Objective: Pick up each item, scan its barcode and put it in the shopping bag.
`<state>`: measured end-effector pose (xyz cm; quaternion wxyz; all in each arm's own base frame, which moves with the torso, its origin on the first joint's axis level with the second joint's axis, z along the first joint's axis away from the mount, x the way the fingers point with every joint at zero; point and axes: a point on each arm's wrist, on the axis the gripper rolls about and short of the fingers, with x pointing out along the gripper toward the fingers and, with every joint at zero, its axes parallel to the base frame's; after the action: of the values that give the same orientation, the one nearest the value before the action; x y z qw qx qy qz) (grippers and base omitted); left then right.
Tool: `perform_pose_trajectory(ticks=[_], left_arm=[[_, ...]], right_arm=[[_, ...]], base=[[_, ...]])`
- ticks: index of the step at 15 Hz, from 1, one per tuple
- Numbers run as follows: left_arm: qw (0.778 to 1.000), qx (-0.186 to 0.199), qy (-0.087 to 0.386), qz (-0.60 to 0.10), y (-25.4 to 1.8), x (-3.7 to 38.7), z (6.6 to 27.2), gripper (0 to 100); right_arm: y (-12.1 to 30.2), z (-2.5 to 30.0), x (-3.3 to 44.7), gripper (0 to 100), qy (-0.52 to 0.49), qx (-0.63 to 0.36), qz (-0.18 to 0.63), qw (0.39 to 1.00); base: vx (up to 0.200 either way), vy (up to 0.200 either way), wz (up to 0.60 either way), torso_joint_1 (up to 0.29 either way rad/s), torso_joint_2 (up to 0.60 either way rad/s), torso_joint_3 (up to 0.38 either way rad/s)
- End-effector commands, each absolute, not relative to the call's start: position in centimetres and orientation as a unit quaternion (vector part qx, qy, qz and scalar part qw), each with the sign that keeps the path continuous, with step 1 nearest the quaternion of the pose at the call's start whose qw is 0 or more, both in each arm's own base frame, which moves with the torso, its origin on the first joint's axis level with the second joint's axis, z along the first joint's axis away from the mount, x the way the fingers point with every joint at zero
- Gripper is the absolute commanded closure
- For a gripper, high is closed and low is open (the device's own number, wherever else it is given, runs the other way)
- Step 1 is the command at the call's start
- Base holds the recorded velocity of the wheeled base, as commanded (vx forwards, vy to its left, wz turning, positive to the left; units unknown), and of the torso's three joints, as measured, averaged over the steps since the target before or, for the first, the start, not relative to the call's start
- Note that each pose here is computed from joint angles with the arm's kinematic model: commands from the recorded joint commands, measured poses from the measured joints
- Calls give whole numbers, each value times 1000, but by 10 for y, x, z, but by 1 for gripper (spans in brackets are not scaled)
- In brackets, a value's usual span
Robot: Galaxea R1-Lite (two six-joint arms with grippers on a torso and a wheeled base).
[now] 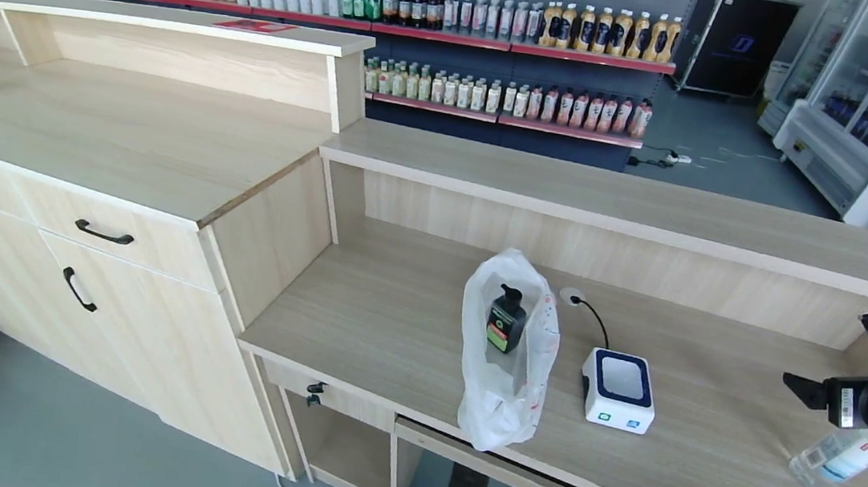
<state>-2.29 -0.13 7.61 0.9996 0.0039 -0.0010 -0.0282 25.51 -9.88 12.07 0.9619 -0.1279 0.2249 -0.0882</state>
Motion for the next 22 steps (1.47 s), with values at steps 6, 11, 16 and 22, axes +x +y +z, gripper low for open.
perform_pose_trajectory(ticks=[6,11,16,22], left_arm=[[1000,3,-1,-28,-1,-23,76,0],[1000,4,-1,-28,-1,-23,76,0],[1000,4,-1,-28,-1,-23,76,0],[1000,4,-1,-28,-1,-23,76,0]], right_arm=[[-157,59,266,0,212,-84,-72,971],[-172,23,275,0,200,-107,-46,973],[-176,24,273,0,196,-118,-53,972],[-187,1,281,0,188,-136,-61,971]], base=[[0,0,-200,1,2,1],[0,0,0,0,0,0],[0,0,0,0,0,0],[0,0,0,0,0,0]])
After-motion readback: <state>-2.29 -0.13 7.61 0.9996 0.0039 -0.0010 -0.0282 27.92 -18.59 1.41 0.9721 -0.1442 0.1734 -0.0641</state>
